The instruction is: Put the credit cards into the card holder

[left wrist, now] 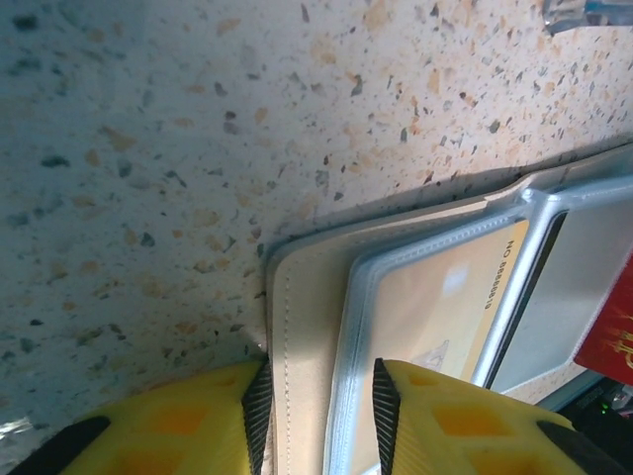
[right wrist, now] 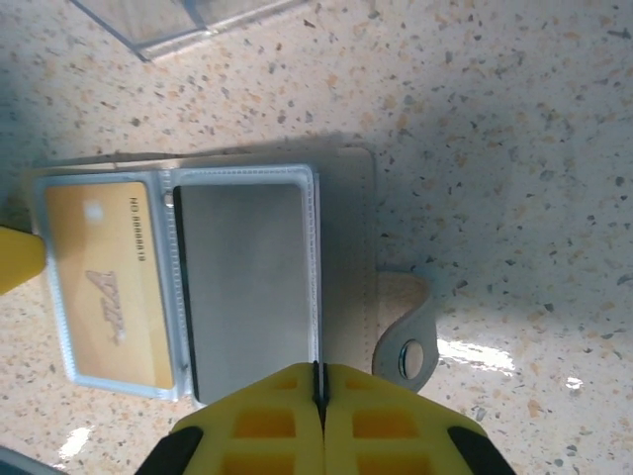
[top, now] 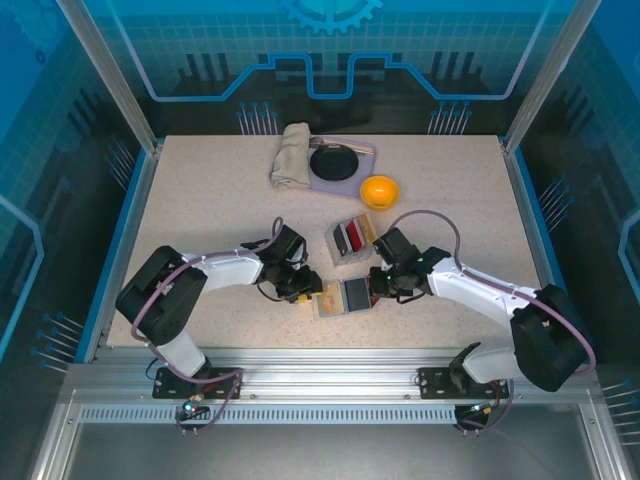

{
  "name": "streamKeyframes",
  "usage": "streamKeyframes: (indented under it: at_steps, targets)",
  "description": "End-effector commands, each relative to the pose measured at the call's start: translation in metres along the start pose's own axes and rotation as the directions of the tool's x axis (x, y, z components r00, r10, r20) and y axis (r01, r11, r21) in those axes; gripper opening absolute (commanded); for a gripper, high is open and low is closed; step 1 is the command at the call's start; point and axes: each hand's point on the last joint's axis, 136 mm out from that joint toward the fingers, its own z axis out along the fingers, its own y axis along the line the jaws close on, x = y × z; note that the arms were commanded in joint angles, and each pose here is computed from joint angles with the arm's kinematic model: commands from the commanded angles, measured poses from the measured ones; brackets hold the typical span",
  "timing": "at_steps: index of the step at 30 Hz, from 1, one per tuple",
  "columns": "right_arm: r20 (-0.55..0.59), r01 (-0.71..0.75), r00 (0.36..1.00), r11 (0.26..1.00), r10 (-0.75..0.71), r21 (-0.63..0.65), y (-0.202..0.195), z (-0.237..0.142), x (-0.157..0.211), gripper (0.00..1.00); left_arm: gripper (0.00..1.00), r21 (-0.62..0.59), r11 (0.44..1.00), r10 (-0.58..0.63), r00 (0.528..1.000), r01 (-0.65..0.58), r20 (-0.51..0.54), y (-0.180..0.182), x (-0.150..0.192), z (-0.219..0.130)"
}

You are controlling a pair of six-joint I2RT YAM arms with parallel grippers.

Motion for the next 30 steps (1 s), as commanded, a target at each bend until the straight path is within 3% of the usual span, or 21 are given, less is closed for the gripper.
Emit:
streamKeyframes:
  at_steps: [1, 17, 30]
  targets:
    - [0.008, 0.023, 1.0, 0.999, -0.022, -0.049, 0.012, -0.01, 0.001, 0.06, 0.35, -0.005, 1.0, 0.011, 0.999, -0.012, -0.031, 0.002, 0.006, 0.011]
    - [0.038, 0.079, 0.997, 0.988, -0.074, -0.136, 0.041, -0.03, -0.003, 0.07, 0.29, 0.003, 1.0, 0.016, 1.0, -0.016, -0.026, -0.002, 0.004, 0.011]
    - [0.018, 0.098, 0.995, 0.977, -0.097, -0.191, 0.057, -0.023, -0.002, 0.08, 0.27, 0.007, 1.0, 0.02, 0.999, -0.019, -0.025, -0.004, 0.003, 0.011]
